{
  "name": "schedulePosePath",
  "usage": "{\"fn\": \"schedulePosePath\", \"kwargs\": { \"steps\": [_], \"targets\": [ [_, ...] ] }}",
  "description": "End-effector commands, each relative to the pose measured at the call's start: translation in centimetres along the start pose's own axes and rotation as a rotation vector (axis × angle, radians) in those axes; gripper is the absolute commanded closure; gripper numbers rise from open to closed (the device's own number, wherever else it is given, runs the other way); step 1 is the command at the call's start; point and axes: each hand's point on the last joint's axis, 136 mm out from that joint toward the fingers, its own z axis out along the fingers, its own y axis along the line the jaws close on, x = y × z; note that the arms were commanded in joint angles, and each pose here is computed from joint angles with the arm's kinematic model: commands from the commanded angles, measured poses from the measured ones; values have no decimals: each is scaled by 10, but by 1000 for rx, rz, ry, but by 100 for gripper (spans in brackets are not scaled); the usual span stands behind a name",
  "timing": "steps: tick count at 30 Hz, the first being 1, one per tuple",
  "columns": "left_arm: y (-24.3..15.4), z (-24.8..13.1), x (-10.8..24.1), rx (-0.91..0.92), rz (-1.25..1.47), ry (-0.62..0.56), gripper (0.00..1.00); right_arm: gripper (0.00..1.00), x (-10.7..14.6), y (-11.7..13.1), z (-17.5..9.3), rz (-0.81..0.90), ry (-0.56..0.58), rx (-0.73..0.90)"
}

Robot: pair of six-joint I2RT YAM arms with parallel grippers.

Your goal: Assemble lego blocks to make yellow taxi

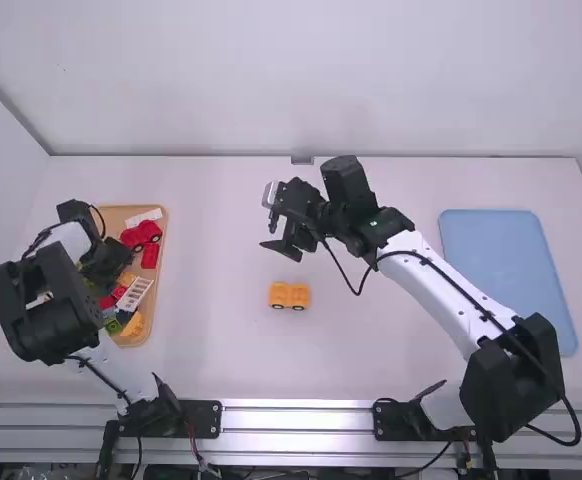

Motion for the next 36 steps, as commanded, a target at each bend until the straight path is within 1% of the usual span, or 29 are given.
{"fn": "schedulePosePath", "kwargs": {
  "steps": [1,4,6,10,15,25,32,34,36],
  "targets": [
    [2,1,3,-12,7,4,47,1,-8,1,-8,-12,-17,12],
    [13,2,0,-76,-30,-26,46,1,-8,1,-8,-12,-17,12],
    [16,3,-1,-87,-38,-38,46,1,-8,1,-8,-11,-17,12],
    [6,7,4,-25,-10,-14,48,2,-8,1,-8,-12,-18,12],
    [6,8,-1,-24,-6,-39,49,1,-7,1,-8,-9,-15,10],
    [6,13,13,-29,15,-7,49,2,-8,1,-8,-10,-15,10],
    [-5,14,29,-37,66,18,48,2,-7,2,-8,-7,-11,9],
    [-6,14,30,-38,71,18,48,1,-6,1,-8,-6,-8,11],
    [4,13,25,-106,40,-19,48,1,-3,-1,-8,1,5,24]
  ]
}}
